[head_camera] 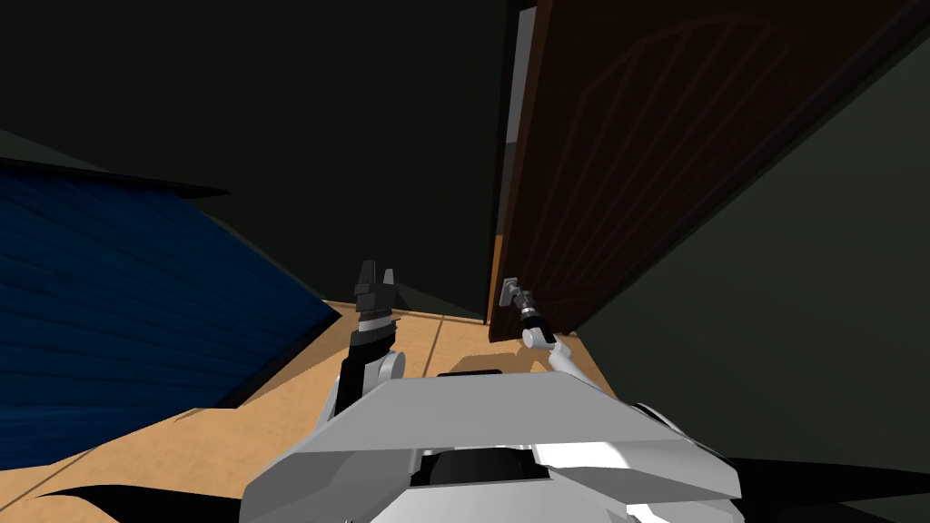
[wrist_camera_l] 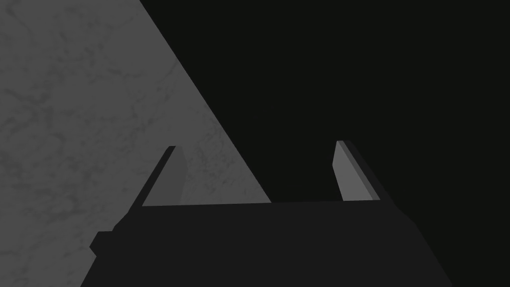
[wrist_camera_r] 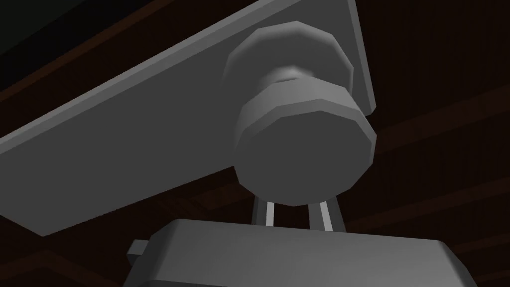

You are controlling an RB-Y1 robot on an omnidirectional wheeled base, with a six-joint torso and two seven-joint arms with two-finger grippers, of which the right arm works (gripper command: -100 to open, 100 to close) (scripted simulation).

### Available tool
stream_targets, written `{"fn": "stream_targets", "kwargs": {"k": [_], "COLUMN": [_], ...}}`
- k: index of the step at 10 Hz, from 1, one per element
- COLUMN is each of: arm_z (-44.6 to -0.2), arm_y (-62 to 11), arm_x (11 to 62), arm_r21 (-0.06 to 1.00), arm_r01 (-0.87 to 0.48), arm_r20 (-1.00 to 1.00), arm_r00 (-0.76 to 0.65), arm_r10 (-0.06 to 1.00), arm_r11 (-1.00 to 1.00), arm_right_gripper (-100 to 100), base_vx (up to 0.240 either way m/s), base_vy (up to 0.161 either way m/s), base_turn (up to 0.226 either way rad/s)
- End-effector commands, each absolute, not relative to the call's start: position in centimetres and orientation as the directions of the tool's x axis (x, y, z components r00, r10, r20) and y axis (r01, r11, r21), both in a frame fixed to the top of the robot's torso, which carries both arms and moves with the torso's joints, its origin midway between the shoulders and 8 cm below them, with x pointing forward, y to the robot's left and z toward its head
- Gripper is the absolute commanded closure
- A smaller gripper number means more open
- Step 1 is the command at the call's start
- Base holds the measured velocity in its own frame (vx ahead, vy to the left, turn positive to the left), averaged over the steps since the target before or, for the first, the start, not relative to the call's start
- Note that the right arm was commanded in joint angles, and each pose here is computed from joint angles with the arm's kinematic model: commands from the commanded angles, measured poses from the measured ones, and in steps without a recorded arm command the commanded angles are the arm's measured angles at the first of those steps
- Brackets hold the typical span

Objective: Pull the door open

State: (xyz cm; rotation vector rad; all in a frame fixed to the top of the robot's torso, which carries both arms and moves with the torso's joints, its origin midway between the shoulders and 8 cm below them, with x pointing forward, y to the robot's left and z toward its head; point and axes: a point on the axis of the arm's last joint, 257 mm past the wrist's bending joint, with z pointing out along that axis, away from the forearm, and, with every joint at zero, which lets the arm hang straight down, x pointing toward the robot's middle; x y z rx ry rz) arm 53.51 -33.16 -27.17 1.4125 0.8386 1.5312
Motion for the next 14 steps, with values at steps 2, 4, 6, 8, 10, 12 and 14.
{"fn": "stream_targets", "kwargs": {"k": [2, 4, 6, 8, 10, 12, 14], "arm_z": [-25.9, -25.9, -25.9, -26.0, -26.3, -26.5, -28.5], "arm_y": [-31.9, -31.9, -31.9, -31.9, -31.9, -31.9, -33.3], "arm_x": [54.4, 54.4, 54.4, 54.5, 54.7, 54.7, 54.1], "arm_r21": [0.836, 0.836, 0.836, 0.807, 0.745, 0.705, 0.665], "arm_r01": [-0.174, -0.174, -0.174, -0.174, -0.173, -0.175, -0.163], "arm_r20": [0.526, 0.526, 0.526, 0.571, 0.652, 0.697, 0.742], "arm_r00": [-0.016, -0.016, -0.016, -0.015, -0.014, -0.011, 0.034], "arm_r10": [0.851, 0.851, 0.851, 0.821, 0.758, 0.717, 0.670], "arm_r11": [-0.520, -0.520, -0.520, -0.565, -0.644, -0.687, -0.729], "arm_right_gripper": [100, 100, 100, 100, 100, 100, -100], "base_vx": [-0.063, -0.026, 0.006, -0.033, -0.029, -0.078, -0.067], "base_vy": [-0.042, -0.026, 0.006, -0.024, -0.033, -0.085, -0.037], "base_turn": [0.111, 0.029, -0.017, 0.075, 0.087, 0.133, 0.086]}}
